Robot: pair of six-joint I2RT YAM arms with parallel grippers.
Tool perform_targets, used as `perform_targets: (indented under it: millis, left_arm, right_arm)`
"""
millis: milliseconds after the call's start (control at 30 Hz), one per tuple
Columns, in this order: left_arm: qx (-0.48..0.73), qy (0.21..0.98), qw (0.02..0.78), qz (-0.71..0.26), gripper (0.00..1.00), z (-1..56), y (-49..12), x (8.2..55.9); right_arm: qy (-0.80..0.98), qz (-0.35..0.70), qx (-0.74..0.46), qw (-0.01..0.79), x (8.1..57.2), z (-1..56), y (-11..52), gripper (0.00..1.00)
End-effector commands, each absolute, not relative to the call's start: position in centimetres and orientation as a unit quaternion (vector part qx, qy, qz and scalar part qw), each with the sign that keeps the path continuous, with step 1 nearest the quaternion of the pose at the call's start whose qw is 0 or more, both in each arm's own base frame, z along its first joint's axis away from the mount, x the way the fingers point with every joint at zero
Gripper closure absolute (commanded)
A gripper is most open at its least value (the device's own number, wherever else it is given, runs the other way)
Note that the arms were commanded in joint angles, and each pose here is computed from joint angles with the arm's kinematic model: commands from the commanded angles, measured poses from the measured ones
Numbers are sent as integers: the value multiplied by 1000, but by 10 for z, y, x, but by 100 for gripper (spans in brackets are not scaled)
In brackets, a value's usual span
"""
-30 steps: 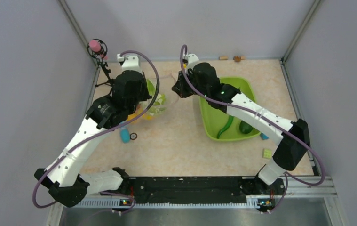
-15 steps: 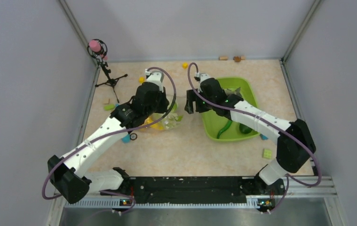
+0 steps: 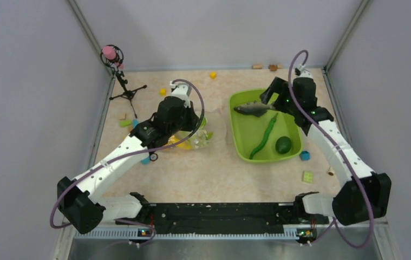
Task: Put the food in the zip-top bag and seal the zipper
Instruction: Pick up the fake fish from the bin.
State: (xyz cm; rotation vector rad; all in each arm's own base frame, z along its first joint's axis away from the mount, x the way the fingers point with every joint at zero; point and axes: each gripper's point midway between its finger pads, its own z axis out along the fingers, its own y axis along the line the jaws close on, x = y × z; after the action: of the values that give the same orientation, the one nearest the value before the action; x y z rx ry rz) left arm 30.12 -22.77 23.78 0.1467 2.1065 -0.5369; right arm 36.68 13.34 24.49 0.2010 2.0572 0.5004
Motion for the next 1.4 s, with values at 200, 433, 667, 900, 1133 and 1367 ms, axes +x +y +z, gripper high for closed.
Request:
perform_targets:
  millis: [200,433,667,900,1133,1367]
  left_arm:
    - [72,833,489,-248,100,252,-238,306]
    - [74,833,491,-246,100,251,-237,306]
    - [66,833,496,-235,100,251,-232,308]
    - [63,835,496,-230,100,249,-229,309]
    - [60,835,497,-228,100,250,-226,309]
    - [61,835,497,-229,100,249,-226,309]
  right_arm:
    - [819,210,344,408,430,153,95,1]
    - [772,254,434,388,455,107,105,3]
    - [783,245,446,358,468,72,126,4]
    - [777,253,450,359,481,65,141,10]
    - [786,243,450,348,486,44,152,16]
    - [784,209,452,372,485,37,142,26]
